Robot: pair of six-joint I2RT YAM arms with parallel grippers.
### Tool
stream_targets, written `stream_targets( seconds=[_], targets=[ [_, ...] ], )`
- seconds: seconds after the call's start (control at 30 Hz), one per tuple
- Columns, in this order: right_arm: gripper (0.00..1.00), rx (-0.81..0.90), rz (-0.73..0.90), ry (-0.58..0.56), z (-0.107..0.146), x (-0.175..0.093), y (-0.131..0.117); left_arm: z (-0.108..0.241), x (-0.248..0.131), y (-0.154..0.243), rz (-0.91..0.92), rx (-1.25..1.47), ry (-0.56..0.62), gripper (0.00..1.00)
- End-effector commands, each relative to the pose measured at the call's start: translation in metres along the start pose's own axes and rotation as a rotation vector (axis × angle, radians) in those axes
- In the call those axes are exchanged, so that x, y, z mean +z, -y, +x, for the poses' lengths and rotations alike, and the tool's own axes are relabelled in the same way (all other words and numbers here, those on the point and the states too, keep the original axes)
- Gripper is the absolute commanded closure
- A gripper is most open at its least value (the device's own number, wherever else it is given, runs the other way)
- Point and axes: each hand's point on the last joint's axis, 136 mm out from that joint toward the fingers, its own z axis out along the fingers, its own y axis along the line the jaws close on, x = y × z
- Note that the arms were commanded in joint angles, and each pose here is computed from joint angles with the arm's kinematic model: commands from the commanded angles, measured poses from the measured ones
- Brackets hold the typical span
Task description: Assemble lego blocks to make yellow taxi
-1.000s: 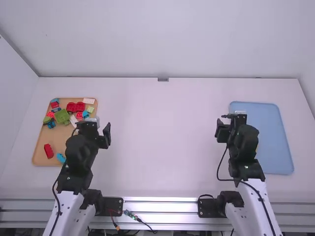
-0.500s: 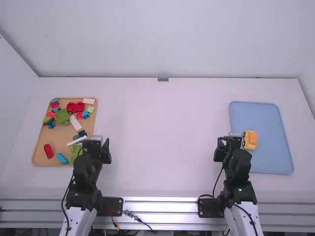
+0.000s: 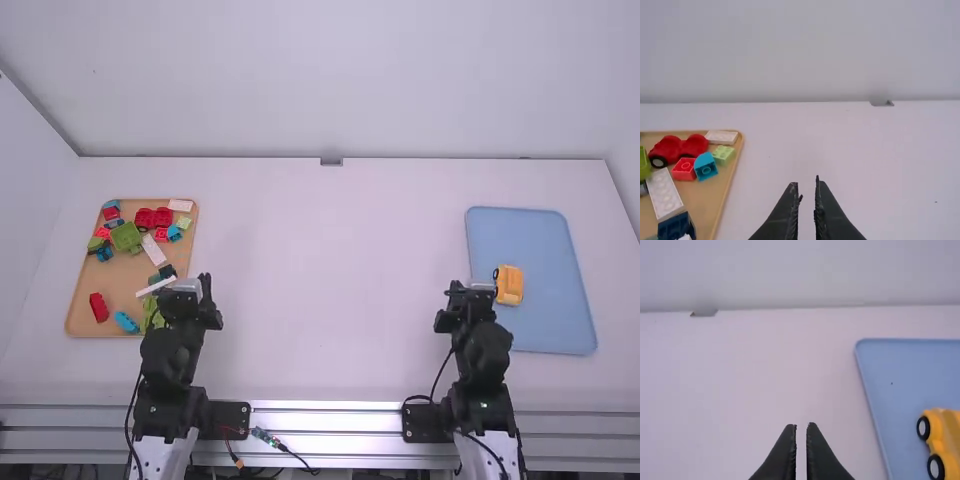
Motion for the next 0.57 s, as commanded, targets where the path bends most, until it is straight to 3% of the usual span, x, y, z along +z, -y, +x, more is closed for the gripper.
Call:
stream_targets(
  seconds=[0.0,0.23,0.53],
  targets=[
    [0.97,0.003,-0.003,0.018,-0.001,-0.001,-0.001,0.004,0.0,-0.001,-0.005,0.001,-0.007,0.94],
    [1.0,0.002,-0.003,0.089,-0.016,-0.006,-0.001,0.004,0.0,-0.001,-0.005,0.001,-0.007,1.0],
    [1.0,0.001,-0.003,0.154,-0.03,-0.011,-0.001,0.004,0.0,-0.001,-0.005,0.001,-0.007,1.0]
  ],
)
